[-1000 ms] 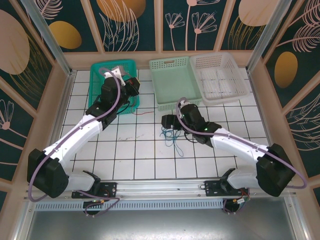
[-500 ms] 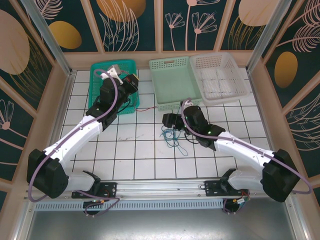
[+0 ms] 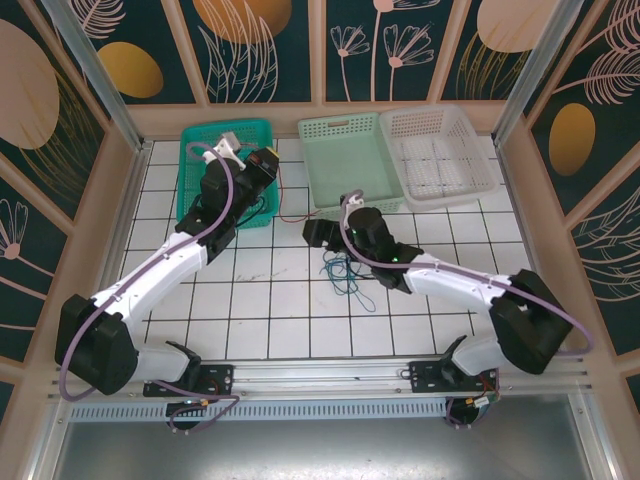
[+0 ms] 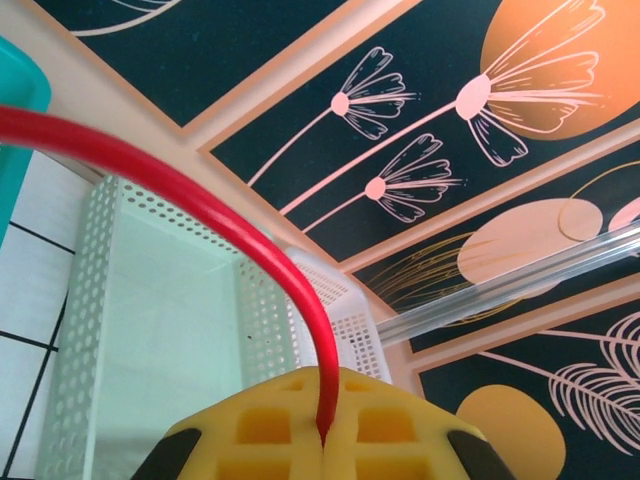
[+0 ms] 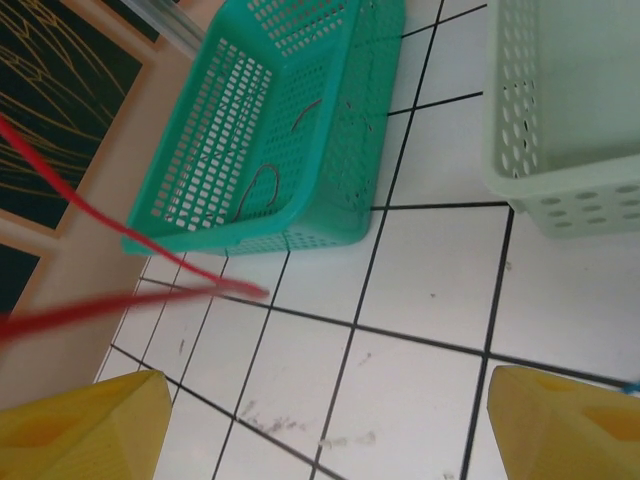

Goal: Untangle the cables

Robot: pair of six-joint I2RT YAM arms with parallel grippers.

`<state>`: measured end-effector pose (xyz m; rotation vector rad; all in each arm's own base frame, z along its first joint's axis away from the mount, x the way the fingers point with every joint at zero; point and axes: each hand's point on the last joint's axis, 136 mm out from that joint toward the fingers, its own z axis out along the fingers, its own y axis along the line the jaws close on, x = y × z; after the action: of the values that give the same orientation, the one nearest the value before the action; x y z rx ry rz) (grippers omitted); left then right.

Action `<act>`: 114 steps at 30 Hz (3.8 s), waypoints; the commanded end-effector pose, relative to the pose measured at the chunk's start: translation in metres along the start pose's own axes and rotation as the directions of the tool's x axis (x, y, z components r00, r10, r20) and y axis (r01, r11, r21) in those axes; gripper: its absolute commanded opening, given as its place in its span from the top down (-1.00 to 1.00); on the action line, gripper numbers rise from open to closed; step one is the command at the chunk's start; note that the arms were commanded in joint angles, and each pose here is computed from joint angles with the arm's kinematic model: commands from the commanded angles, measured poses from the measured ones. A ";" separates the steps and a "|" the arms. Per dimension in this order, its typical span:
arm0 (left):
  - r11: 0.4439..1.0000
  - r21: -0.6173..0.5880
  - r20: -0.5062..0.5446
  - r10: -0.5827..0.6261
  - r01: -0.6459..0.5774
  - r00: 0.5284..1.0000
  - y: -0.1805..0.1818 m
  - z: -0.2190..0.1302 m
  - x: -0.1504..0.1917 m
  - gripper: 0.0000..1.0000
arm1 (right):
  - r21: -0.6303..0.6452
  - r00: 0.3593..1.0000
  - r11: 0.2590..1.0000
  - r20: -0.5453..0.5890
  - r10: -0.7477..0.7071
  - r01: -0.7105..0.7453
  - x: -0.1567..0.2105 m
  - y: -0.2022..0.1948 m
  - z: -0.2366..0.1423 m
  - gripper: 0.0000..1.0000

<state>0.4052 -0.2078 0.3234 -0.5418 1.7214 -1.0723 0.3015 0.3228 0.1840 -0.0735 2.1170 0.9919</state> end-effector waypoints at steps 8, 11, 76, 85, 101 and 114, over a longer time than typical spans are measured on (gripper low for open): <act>0.994 0.082 0.014 -0.075 0.073 0.997 -0.013 -0.008 -0.003 1.00 | -0.135 0.976 0.984 0.168 0.135 -0.113 -0.054 0.031 0.027 -0.24; 0.996 0.062 0.014 -0.065 0.064 0.998 -0.003 -0.010 0.001 1.00 | -0.129 0.969 0.979 0.171 0.176 -0.156 -0.060 0.026 0.032 0.44; 0.712 -0.323 -0.479 0.445 -0.623 0.757 0.176 0.087 -0.091 1.00 | 0.599 0.969 0.799 -0.158 0.191 -0.060 0.028 -0.168 -0.088 -0.42; 0.744 -0.369 -0.619 0.251 -0.557 0.745 0.235 0.083 -0.038 0.90 | 0.635 0.963 0.772 -0.230 0.143 0.037 0.046 -0.188 -0.092 -0.39; 0.795 -0.297 -0.517 0.332 -0.529 0.789 0.159 0.056 -0.066 -0.97 | 0.671 0.962 0.731 -0.262 0.072 0.128 0.034 -0.228 -0.064 -0.39; 0.821 -0.035 -0.565 0.454 -0.570 0.689 0.090 0.006 0.032 -0.97 | 0.624 0.976 0.770 -0.216 0.007 0.132 0.017 -0.228 -0.029 -0.32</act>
<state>0.4315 -0.1610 0.2382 0.0658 2.3074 -0.5672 0.3326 0.1447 0.0304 0.1135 2.5905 0.1647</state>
